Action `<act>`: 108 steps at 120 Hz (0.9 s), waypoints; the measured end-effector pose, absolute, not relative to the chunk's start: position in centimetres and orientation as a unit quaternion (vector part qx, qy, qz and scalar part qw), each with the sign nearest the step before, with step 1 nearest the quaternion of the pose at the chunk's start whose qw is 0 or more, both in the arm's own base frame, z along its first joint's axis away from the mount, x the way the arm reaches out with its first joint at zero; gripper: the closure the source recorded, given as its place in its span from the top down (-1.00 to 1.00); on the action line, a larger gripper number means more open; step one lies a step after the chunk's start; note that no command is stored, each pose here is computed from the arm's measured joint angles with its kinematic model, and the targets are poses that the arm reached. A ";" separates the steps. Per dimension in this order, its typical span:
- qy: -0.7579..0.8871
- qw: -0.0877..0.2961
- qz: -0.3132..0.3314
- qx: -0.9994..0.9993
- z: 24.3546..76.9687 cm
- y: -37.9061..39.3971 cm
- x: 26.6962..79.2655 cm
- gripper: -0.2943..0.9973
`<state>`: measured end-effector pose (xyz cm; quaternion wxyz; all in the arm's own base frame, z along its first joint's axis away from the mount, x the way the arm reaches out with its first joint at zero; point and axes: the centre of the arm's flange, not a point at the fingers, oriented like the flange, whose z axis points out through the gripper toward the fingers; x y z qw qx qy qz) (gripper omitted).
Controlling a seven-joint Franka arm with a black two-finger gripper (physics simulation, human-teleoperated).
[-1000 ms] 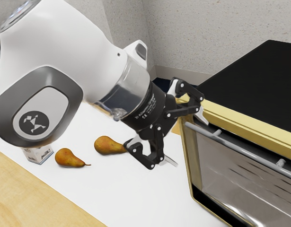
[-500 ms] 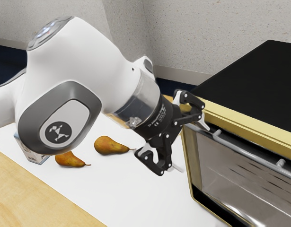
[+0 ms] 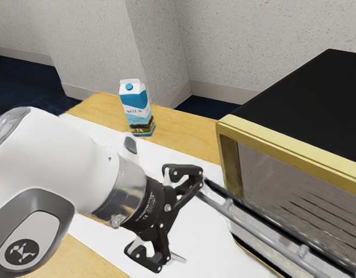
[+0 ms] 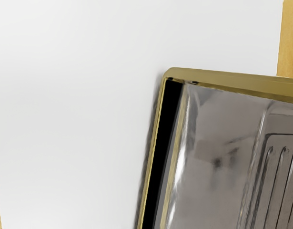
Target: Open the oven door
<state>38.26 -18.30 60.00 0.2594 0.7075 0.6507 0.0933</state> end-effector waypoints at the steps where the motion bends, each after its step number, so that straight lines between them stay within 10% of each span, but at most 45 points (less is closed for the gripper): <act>1: 0.651 0.260 0.096 0.706 60.0 -18.3 37.9 0.54; 47: 0.703 0.268 0.313 0.580 57.7 -17.9 25.3 0.54; 68: 0.624 0.255 0.179 0.716 82.0 -6.0 32.2 0.54; 90: 0.663 0.084 0.053 0.742 72.6 6.6 40.7 0.54; 108: 0.651 0.032 0.007 0.758 67.7 6.4 40.9 0.54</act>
